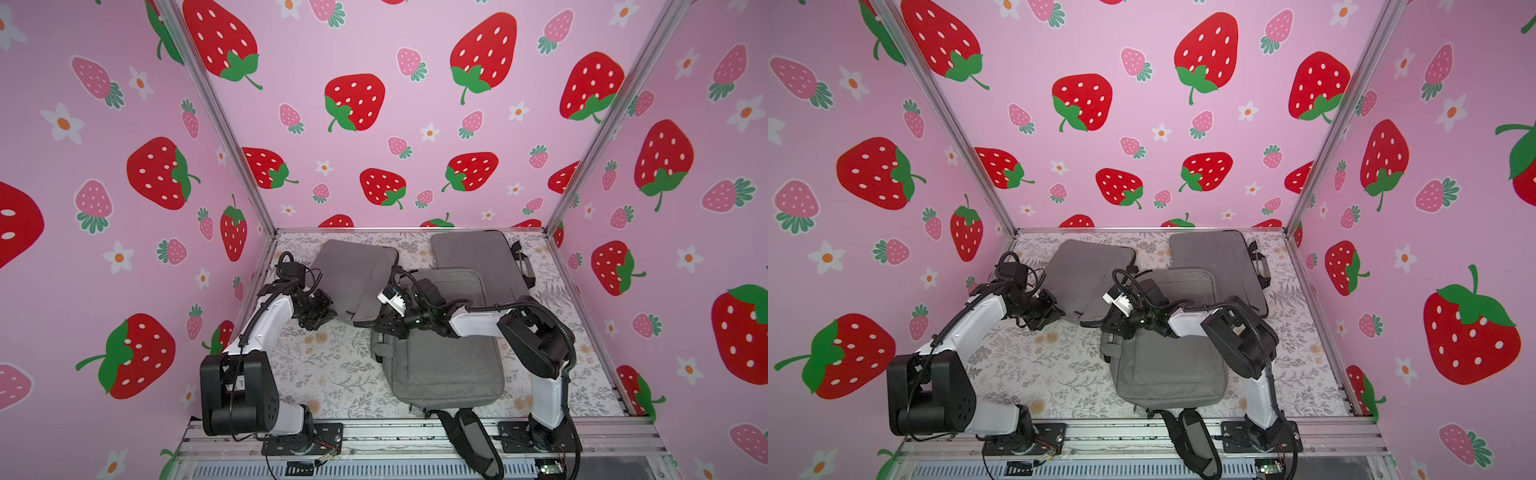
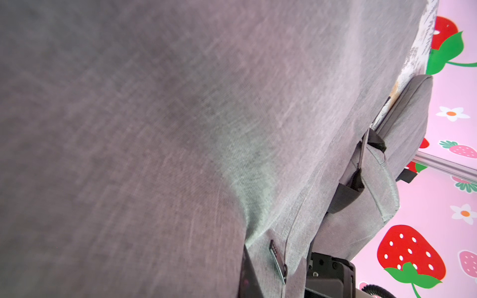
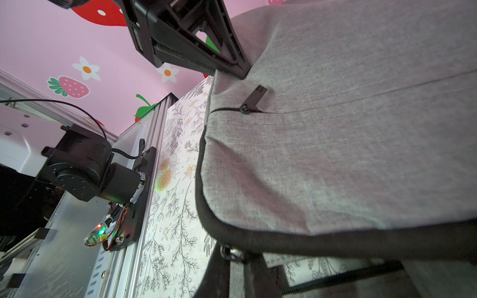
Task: Open the zippered laptop bag and take out the laptop
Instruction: Unzip the zipper on the zippered laptop bag.
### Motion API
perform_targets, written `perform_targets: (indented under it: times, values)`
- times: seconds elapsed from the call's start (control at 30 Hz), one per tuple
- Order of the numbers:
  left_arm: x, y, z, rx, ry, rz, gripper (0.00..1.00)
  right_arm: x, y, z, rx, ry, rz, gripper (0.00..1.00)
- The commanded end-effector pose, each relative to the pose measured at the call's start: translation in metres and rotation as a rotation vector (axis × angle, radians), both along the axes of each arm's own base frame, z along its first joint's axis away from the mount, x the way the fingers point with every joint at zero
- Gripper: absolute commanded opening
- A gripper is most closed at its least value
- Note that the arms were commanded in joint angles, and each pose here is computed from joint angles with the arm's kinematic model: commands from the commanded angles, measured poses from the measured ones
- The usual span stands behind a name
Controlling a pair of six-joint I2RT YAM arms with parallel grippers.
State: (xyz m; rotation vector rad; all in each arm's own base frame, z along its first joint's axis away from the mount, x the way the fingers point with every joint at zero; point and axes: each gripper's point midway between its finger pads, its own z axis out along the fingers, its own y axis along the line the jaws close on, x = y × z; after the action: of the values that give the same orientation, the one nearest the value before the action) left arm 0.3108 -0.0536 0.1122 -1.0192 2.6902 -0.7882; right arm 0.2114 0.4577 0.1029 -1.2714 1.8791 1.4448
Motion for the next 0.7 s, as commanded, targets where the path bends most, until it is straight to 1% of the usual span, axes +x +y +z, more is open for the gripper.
perform_targets:
  times: [0.0,0.03,0.13,0.3,0.4,0.47,0.67]
  values:
    - [0.011,-0.006,0.019,-0.030,-0.059,-0.039,0.00,-0.006,-0.002,0.005,0.024,-0.007,0.022,0.07]
    - [0.012,-0.006,0.020,-0.030,-0.062,-0.038,0.00,-0.006,-0.003,0.002,0.012,-0.016,0.015,0.06]
    - [0.011,-0.006,0.021,-0.030,-0.061,-0.039,0.00,-0.002,-0.011,-0.009,-0.054,-0.064,-0.007,0.05]
    - [0.008,-0.006,0.022,-0.030,-0.058,-0.043,0.00,0.008,-0.025,-0.026,-0.181,-0.198,-0.034,0.05]
    - [0.007,-0.005,0.022,-0.025,-0.055,-0.045,0.00,0.019,-0.031,-0.027,-0.230,-0.292,-0.068,0.05]
    - [0.007,-0.004,0.022,-0.022,-0.054,-0.046,0.00,0.025,-0.035,-0.026,-0.251,-0.331,-0.092,0.05]
    - [0.004,-0.004,0.022,-0.020,-0.048,-0.053,0.00,0.048,-0.043,-0.030,-0.349,-0.397,-0.179,0.00]
